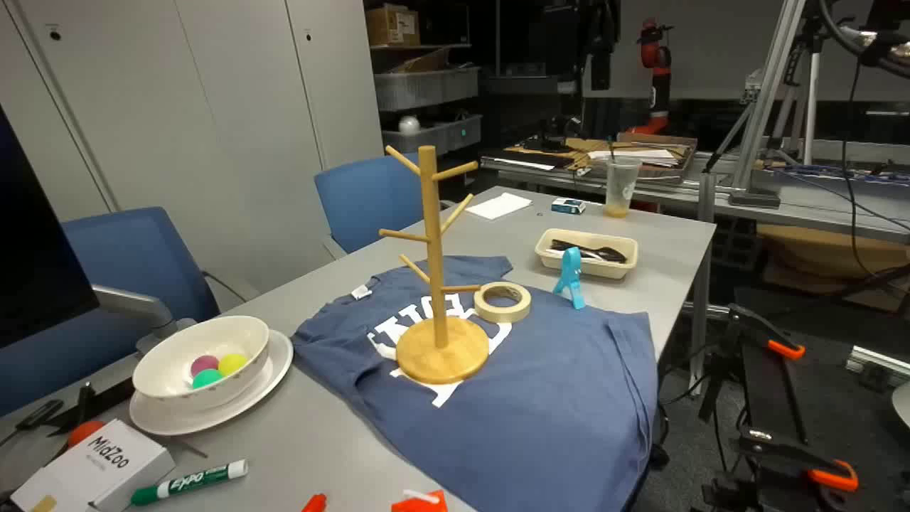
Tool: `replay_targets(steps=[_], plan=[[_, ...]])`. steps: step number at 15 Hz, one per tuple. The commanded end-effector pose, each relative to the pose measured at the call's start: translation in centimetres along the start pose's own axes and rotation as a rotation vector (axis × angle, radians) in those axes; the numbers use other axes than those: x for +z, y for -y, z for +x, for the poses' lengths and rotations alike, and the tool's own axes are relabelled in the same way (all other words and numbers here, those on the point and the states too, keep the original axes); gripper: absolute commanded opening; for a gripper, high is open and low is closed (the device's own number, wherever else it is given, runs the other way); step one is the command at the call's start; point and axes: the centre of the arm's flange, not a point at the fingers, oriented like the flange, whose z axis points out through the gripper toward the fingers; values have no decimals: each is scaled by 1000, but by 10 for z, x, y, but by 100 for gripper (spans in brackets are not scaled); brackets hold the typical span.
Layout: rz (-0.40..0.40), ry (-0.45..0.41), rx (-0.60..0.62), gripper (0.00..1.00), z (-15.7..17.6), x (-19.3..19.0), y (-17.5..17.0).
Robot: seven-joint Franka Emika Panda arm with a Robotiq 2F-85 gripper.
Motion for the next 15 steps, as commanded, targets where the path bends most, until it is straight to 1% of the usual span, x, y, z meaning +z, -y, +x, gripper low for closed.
replay_targets(steps=[1, 15], plan=[[0, 0, 0, 100, 0, 0, 0], [5, -5, -6, 100, 2, 3, 1]])
